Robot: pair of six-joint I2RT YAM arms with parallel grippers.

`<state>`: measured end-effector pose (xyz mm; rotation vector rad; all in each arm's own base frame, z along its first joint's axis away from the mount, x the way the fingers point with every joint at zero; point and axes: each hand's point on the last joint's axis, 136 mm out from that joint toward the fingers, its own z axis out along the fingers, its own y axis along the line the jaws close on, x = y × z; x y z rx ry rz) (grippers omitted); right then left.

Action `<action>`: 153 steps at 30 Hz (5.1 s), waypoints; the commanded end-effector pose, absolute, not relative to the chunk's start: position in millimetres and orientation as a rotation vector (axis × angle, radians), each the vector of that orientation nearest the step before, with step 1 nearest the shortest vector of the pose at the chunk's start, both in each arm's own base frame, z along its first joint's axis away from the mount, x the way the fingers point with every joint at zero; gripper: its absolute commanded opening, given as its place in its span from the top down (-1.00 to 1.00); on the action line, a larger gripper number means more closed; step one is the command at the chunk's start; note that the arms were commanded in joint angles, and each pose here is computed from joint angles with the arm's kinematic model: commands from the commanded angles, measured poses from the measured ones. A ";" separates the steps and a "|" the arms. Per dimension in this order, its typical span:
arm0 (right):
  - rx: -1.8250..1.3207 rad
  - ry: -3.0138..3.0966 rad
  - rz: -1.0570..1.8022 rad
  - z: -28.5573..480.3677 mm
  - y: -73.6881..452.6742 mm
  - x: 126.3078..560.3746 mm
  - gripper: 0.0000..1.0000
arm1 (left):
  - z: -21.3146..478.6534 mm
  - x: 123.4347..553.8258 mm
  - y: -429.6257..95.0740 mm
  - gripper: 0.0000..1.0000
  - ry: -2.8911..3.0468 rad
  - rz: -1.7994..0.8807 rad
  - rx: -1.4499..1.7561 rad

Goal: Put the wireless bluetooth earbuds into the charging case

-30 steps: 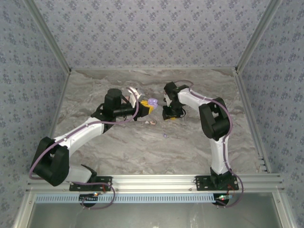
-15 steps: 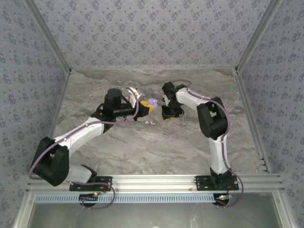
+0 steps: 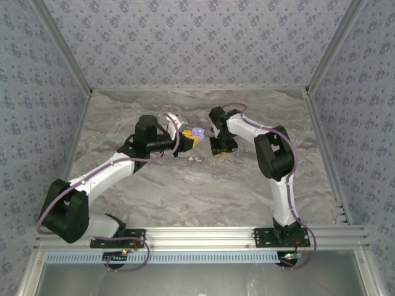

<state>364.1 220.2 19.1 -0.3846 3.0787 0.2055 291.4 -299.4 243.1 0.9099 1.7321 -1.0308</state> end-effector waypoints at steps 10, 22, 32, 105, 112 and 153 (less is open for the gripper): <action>-0.171 3.068 0.292 17.4 200.5 365.0 0.55 | 252.2 289.9 -293.8 0.76 1.695 -1.004 0.914; 0.048 2.981 0.522 27.6 183.1 365.6 0.54 | 242.3 297.1 -295.4 0.76 1.726 -1.015 0.872; -0.012 3.045 0.333 16.8 167.1 356.5 0.42 | 237.8 301.0 -296.4 0.77 1.747 -1.015 0.852; -0.336 3.108 0.077 4.2 187.8 363.0 0.54 | 236.8 296.4 -290.4 0.78 1.755 -0.974 0.867; -0.213 3.043 0.282 15.3 187.0 366.8 0.55 | 228.3 299.4 -293.0 0.78 1.780 -0.992 0.848; 0.003 2.508 1.021 120.0 198.3 373.6 0.53 | 151.3 331.4 -311.1 0.78 1.933 -0.962 0.560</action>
